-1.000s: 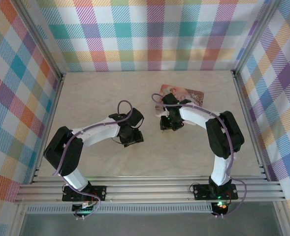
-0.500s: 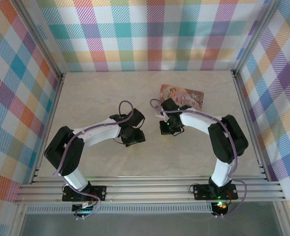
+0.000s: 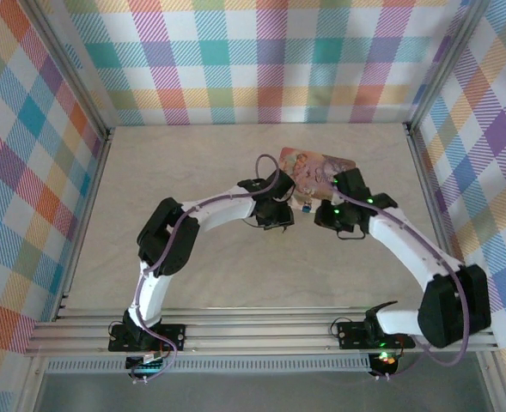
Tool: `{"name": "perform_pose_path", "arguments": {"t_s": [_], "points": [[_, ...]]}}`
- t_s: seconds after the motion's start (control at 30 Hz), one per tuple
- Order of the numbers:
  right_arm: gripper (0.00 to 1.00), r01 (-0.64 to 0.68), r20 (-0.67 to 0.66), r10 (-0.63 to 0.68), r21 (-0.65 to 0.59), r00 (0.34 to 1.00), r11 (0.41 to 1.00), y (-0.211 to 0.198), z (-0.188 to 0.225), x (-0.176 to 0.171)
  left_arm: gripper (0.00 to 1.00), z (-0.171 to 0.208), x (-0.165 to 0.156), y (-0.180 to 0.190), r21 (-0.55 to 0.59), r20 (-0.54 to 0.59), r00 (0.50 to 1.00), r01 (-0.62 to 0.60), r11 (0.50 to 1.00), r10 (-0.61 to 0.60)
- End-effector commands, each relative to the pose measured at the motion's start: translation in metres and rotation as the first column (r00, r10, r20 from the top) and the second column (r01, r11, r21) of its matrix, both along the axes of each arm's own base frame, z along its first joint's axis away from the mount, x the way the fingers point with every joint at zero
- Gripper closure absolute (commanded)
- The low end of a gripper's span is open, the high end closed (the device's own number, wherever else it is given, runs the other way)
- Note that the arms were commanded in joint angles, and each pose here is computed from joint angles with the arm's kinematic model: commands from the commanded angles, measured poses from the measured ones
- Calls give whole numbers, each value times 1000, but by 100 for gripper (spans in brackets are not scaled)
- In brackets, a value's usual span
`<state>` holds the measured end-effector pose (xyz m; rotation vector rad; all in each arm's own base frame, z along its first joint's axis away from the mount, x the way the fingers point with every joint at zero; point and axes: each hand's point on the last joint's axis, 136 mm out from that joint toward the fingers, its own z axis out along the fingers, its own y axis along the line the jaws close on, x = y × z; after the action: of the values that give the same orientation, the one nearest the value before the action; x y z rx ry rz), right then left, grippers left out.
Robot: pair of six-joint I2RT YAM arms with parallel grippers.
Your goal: Unlock the padlock with the key
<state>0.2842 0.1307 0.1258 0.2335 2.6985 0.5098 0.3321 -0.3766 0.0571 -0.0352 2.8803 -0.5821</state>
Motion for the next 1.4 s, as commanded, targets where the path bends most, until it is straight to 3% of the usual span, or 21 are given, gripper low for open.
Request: {"name": "perform_pose_path", "arguments": {"t_s": [0.0,0.17,0.57,0.9,1.13,1.37], "points": [[78,86,-80,-83,29,993,996,-15,-14,-27,62,-11,-8,5,73,-32,999,34,997,-31],[76,118,-72,-114,42,991,992,-22,-20,-40,66,-13,-7,1,68,-33,998,58,996,-56],[76,123,-77,-119,48,990,991,-20,-21,-33,71,-18,1,-16,67,-26,995,99,993,-98],[76,122,-94,-117,55,989,991,-17,-25,-32,79,-23,1,-6,179,-38,990,139,974,-134],[75,121,-85,-115,61,990,991,-14,-24,-24,78,-27,-1,-2,199,-41,986,164,966,-159],[76,120,-89,-114,64,989,991,-12,-25,-20,88,-22,0,2,210,-30,984,178,961,-176]]}}
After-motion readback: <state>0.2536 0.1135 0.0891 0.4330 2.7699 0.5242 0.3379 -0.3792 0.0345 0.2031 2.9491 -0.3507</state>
